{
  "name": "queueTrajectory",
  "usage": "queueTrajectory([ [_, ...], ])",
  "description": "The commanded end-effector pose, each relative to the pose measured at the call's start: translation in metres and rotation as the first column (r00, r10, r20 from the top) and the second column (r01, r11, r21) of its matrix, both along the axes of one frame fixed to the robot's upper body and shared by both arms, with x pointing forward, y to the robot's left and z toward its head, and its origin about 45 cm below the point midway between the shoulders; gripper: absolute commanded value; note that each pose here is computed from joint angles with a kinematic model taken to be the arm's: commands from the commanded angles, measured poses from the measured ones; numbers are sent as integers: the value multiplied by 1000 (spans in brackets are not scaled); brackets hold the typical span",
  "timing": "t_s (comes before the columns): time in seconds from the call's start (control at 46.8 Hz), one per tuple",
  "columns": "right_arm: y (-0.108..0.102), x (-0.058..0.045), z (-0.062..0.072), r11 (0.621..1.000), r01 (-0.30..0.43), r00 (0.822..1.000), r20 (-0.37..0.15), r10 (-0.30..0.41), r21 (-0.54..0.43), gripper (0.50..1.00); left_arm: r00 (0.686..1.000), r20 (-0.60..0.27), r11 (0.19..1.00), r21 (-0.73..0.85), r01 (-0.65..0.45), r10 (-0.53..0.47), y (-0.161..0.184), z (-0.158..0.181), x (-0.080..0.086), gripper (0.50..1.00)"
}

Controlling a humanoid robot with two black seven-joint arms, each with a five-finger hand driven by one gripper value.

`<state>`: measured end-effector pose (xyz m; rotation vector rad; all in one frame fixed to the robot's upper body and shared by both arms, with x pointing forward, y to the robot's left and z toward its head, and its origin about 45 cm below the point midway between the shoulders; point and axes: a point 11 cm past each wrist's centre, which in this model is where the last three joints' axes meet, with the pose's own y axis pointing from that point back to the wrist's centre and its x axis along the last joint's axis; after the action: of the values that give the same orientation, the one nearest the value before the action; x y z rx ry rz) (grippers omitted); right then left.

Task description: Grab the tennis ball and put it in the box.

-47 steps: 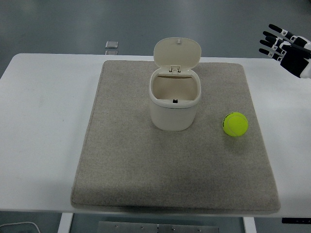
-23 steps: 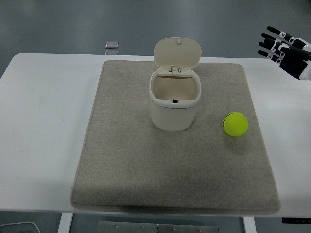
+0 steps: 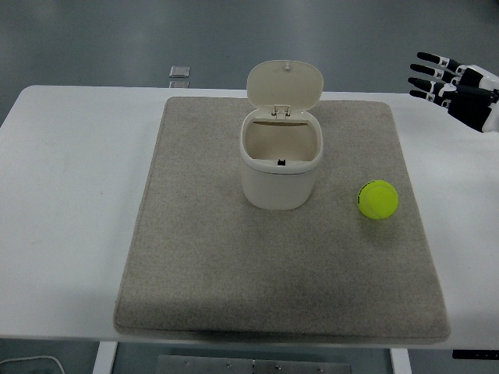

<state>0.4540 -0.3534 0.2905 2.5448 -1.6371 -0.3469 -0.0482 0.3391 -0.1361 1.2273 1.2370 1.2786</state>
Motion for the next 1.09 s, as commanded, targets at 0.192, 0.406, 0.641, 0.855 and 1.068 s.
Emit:
queueTrajectory([
  [0.192, -20, -13, 13, 982, -116, 992, 22, 121, -152, 913, 1000, 0, 1000, 0, 0, 0, 0, 0, 0, 992],
  [0.406, -31, -19, 24, 933, -189, 977, 38, 210, -305, 911, 1000, 0, 1000, 0, 0, 0, 0, 0, 0, 992],
  [0.641, -23, -26, 34, 838, -261, 937, 82, 339, -478, 909, 1000, 0, 1000, 0, 0, 0, 0, 0, 0, 992],
  [0.855, 6, -37, 31, 690, -341, 863, 79, 499, -639, 909, 1000, 0, 1000, 0, 0, 0, 0, 0, 0, 992],
  [1.068, 32, -52, 20, 519, -348, 769, 79, 634, -781, 907, 1000, 0, 1000, 0, 1, -1, 0, 0, 0, 992],
])
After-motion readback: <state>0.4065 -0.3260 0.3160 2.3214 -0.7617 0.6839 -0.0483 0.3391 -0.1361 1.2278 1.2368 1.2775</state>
